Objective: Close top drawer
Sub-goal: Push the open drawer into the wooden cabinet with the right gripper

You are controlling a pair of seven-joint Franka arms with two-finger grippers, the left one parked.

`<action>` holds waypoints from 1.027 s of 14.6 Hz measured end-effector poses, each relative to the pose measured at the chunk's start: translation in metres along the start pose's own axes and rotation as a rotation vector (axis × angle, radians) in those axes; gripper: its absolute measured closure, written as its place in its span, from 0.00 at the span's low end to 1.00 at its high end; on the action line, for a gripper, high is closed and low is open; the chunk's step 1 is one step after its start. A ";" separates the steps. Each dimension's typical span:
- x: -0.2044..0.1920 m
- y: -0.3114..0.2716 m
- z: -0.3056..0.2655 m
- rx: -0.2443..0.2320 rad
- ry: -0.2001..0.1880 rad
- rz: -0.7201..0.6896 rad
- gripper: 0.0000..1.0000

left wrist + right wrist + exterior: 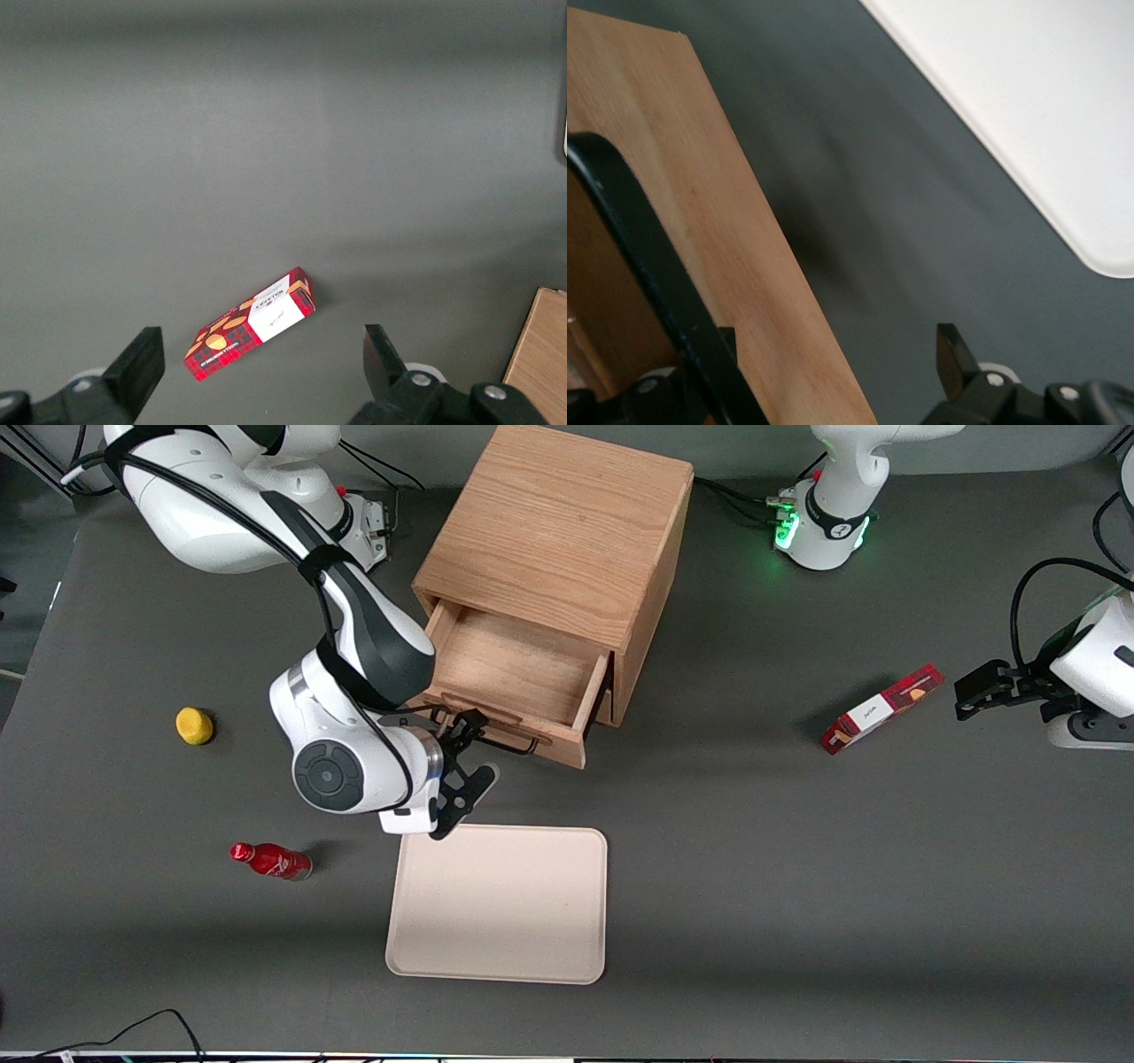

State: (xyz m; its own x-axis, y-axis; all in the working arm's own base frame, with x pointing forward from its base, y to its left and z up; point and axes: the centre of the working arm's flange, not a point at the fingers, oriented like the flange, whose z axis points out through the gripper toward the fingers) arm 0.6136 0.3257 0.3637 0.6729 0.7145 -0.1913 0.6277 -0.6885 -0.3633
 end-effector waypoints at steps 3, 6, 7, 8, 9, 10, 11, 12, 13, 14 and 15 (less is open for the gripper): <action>-0.004 -0.016 0.007 0.008 -0.022 0.007 0.00; -0.006 -0.030 0.014 0.010 -0.041 0.014 0.00; -0.007 -0.035 0.016 0.010 -0.048 0.016 0.00; -0.009 -0.040 0.019 0.011 -0.056 0.016 0.00; -0.010 -0.046 0.022 0.014 -0.064 0.017 0.00; -0.011 -0.052 0.025 0.019 -0.072 0.018 0.00; -0.013 -0.058 0.029 0.022 -0.081 0.019 0.00; -0.014 -0.064 0.032 0.023 -0.090 0.021 0.00; -0.015 -0.071 0.036 0.024 -0.100 0.020 0.00; -0.016 -0.077 0.039 0.025 -0.110 0.018 0.00; -0.017 -0.083 0.043 0.025 -0.121 0.017 0.00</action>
State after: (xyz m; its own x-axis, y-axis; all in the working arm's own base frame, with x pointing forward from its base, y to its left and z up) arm 0.5330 0.3755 0.3574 0.6301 0.7139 -0.3055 0.6059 -0.6981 -0.3815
